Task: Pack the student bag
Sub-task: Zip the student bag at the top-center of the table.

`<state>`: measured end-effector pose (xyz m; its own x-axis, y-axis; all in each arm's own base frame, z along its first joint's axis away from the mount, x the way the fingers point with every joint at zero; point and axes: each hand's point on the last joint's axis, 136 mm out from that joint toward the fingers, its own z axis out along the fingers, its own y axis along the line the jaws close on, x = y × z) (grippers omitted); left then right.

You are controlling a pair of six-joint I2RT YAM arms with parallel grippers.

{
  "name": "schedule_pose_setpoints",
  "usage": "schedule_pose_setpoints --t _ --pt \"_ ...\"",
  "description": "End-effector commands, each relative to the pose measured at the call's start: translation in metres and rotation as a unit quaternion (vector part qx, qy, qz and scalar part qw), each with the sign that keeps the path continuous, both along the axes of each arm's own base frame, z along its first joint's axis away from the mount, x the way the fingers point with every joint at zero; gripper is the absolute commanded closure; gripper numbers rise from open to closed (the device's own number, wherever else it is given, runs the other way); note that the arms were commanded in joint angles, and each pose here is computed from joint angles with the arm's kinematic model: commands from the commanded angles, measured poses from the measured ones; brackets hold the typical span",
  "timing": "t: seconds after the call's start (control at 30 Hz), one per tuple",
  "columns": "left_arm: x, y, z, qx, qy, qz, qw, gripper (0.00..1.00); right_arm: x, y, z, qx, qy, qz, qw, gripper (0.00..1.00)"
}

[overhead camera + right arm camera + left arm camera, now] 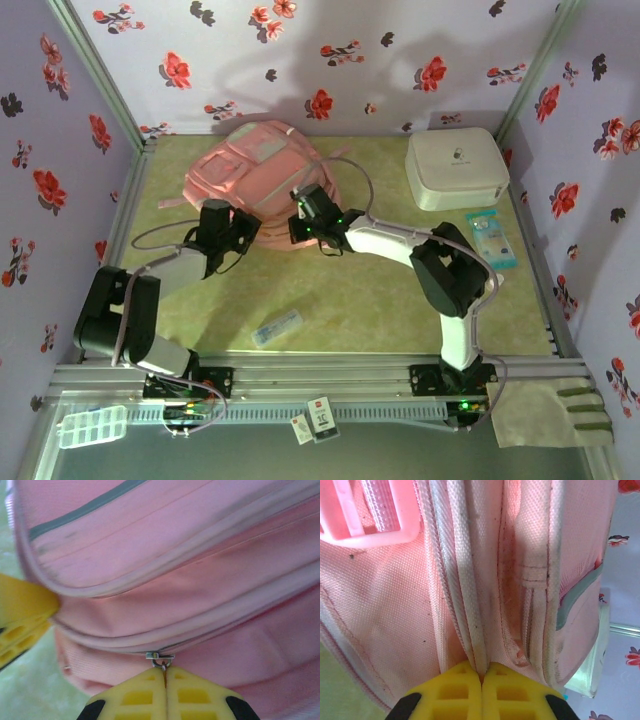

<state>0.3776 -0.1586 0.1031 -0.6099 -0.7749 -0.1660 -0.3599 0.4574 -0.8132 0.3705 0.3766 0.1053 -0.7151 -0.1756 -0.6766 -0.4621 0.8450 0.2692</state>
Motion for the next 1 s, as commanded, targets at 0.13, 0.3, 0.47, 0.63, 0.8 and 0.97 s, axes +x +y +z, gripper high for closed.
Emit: schedule_pose_setpoints --t 0.13,0.3,0.47,0.63,0.8,0.97 --pt "-0.001 0.009 0.021 0.050 -0.033 -0.008 0.998 1.00 0.041 -0.092 0.010 -0.113 -0.034 -0.132 0.984 1.00" --pt "-0.003 -0.013 0.028 0.047 -0.040 -0.063 0.996 1.00 0.023 -0.103 0.008 -0.117 -0.014 -0.128 0.985 1.00" --pt "0.004 -0.041 0.025 0.061 -0.043 -0.106 0.992 1.00 -0.018 -0.144 -0.001 -0.139 0.016 -0.154 0.978 1.00" --pt "0.024 -0.058 0.021 0.062 -0.044 -0.123 0.990 1.00 -0.056 -0.152 -0.005 -0.096 0.049 -0.139 0.984 1.00" --pt "0.050 -0.055 0.022 0.113 -0.033 -0.144 0.983 0.98 -0.070 -0.126 -0.010 -0.062 0.062 -0.108 0.990 1.00" --pt "0.056 -0.040 0.032 0.147 -0.027 -0.139 0.979 0.89 -0.063 -0.111 -0.016 -0.062 0.073 -0.109 0.989 1.00"
